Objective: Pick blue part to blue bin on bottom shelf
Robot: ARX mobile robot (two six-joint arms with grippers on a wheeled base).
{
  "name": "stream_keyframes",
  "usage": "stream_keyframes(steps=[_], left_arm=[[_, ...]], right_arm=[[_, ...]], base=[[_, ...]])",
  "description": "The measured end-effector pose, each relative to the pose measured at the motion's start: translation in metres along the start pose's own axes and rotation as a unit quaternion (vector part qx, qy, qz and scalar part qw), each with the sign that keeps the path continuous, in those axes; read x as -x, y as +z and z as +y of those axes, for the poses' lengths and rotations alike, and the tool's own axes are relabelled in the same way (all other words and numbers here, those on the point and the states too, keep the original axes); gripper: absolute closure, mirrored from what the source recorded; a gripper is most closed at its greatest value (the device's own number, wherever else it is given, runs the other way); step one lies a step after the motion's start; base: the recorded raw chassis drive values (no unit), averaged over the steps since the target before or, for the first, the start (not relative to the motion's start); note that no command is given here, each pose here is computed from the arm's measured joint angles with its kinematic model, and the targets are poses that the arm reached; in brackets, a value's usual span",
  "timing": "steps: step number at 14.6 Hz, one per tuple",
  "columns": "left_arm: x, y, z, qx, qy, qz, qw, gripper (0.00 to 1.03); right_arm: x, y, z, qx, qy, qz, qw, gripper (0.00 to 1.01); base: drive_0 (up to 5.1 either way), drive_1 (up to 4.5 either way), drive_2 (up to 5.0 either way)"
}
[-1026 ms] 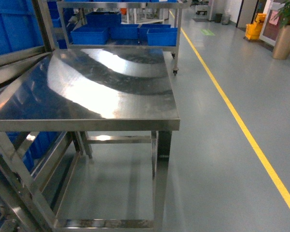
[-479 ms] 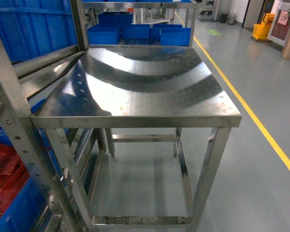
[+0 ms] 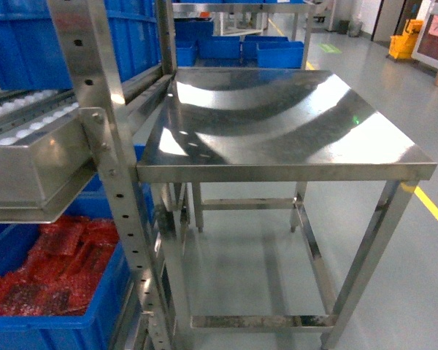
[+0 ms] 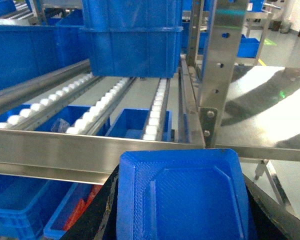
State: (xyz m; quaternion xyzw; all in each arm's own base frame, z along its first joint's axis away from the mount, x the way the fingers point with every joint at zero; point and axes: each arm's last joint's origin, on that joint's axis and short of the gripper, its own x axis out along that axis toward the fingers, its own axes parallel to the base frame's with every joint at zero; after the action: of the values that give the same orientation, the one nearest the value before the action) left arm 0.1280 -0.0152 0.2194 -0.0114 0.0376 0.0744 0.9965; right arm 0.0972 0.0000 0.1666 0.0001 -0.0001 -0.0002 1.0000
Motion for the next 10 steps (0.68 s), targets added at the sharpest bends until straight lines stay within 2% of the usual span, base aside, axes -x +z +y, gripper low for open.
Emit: stream_keyframes(steps=[10], left_arm=[[0.0000, 0.0001, 0.0000, 0.000, 0.000, 0.000, 1.0000, 0.59]], right_arm=[[0.0000, 0.0000, 0.0000, 0.000, 0.000, 0.000, 1.0000, 0.03]], base=[[-4.8, 1.43, 3.5]])
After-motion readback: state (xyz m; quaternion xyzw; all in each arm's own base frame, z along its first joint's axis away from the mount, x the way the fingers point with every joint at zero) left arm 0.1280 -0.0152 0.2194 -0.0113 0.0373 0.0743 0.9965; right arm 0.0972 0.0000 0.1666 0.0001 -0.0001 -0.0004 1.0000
